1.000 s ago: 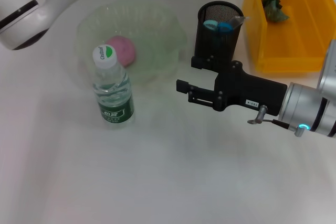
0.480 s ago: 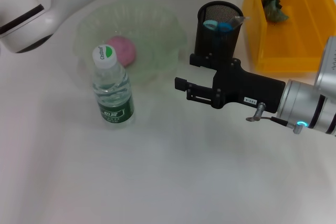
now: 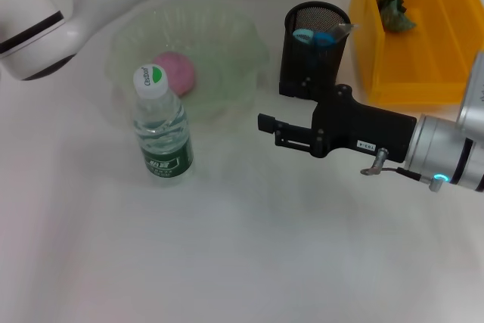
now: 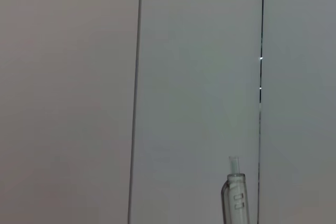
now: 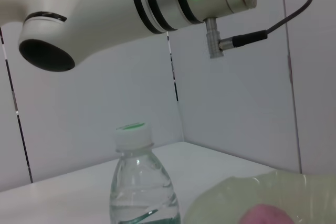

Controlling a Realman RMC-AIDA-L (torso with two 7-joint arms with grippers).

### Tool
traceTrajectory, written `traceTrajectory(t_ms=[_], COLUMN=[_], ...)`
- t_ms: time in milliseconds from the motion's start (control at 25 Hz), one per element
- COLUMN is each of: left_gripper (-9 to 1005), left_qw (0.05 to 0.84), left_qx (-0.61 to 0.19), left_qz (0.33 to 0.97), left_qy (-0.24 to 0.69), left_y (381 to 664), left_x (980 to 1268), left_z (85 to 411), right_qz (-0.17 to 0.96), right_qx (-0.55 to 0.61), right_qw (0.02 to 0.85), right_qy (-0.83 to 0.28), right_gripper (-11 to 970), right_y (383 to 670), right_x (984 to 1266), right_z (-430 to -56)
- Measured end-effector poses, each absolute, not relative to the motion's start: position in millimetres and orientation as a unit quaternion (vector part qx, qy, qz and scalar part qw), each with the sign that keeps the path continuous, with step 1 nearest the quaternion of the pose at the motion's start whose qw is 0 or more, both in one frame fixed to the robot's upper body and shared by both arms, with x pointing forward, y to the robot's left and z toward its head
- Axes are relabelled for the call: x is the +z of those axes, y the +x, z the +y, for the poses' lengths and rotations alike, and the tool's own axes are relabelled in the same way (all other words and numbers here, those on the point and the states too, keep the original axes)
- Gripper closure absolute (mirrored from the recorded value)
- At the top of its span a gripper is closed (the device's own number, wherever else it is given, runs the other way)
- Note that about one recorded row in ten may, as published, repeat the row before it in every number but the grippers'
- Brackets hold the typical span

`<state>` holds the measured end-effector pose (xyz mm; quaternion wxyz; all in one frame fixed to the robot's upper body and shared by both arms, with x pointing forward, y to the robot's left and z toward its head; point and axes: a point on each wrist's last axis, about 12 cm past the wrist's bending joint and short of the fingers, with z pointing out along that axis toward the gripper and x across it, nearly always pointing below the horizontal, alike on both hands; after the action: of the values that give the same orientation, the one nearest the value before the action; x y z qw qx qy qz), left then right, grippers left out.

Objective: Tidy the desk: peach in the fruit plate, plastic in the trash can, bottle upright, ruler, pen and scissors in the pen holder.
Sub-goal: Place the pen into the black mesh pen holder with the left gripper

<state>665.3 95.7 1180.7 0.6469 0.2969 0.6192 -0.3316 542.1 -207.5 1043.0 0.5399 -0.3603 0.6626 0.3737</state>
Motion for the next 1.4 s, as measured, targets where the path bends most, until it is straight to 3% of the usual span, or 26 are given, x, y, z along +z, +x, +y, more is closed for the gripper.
traceTrajectory(t_ms=[1000,1360,1400], left_gripper=[803,800,750], left_qw=[0.634,0.635,0.635], left_qx=[-0.322,-0.321,-0.321], left_qz=[0.631,0.637,0.637], left_qy=[0.311,0.297,0.297], left_y=[670,669,669], left_x=[1188,1182,1182], left_z=[81,89,89], right_qz=[0.652,0.647,0.647], right_qx=[0.379,0.382,0.383], right_qw=[0.537,0.539,0.539], right_qy=[-0.377,-0.380,-0.381], right_gripper=[226,226,226], right_y=[547,549,549], right_x=[1048,1050,1051], right_z=[-198,-196,-195])
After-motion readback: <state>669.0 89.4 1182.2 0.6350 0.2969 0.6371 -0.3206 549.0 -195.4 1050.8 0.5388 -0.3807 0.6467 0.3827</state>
